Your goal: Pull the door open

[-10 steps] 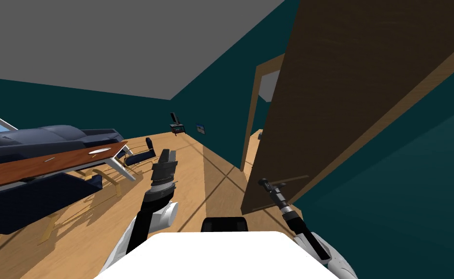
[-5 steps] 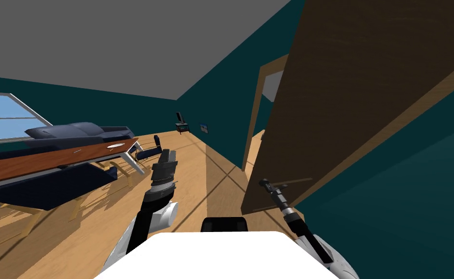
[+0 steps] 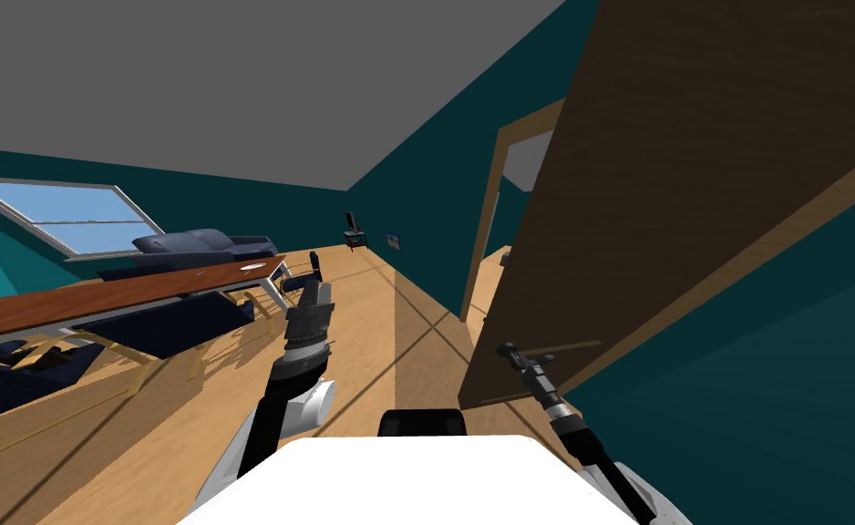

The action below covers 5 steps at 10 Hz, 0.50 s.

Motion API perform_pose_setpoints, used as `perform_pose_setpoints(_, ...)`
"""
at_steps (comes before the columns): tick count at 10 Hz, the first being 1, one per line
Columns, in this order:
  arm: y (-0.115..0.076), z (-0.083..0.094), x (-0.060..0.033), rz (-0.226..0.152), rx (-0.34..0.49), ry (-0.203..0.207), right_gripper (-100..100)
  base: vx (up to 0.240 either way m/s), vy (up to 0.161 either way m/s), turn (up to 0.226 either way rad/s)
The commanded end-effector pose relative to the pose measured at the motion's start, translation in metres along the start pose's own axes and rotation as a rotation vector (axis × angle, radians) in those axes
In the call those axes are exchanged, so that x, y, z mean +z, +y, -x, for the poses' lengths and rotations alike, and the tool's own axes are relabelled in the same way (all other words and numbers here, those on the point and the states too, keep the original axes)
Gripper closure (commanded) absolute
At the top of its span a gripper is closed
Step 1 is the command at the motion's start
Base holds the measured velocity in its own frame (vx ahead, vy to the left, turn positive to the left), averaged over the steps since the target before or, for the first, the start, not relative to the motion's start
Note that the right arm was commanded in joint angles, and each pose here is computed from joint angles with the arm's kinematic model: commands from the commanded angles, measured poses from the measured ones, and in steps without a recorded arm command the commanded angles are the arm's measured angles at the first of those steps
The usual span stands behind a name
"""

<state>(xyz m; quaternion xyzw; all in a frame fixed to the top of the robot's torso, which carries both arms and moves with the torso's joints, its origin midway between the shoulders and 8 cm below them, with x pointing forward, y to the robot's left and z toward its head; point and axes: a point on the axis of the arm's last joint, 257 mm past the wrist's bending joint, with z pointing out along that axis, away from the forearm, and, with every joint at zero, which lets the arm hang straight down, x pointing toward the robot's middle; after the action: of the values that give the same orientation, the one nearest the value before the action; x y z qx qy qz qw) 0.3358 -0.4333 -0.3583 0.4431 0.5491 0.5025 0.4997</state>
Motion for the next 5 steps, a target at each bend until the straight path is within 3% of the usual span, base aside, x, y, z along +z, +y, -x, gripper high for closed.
perform_pose_setpoints(1,-0.005,-0.001,-0.0142,-0.007,0.010,0.011,100,-0.098,-0.017,0.148)
perform_pose_setpoints(5,-0.005,0.018,-0.0414,-0.005,0.008,0.008,100,-0.101,-0.032,0.152)
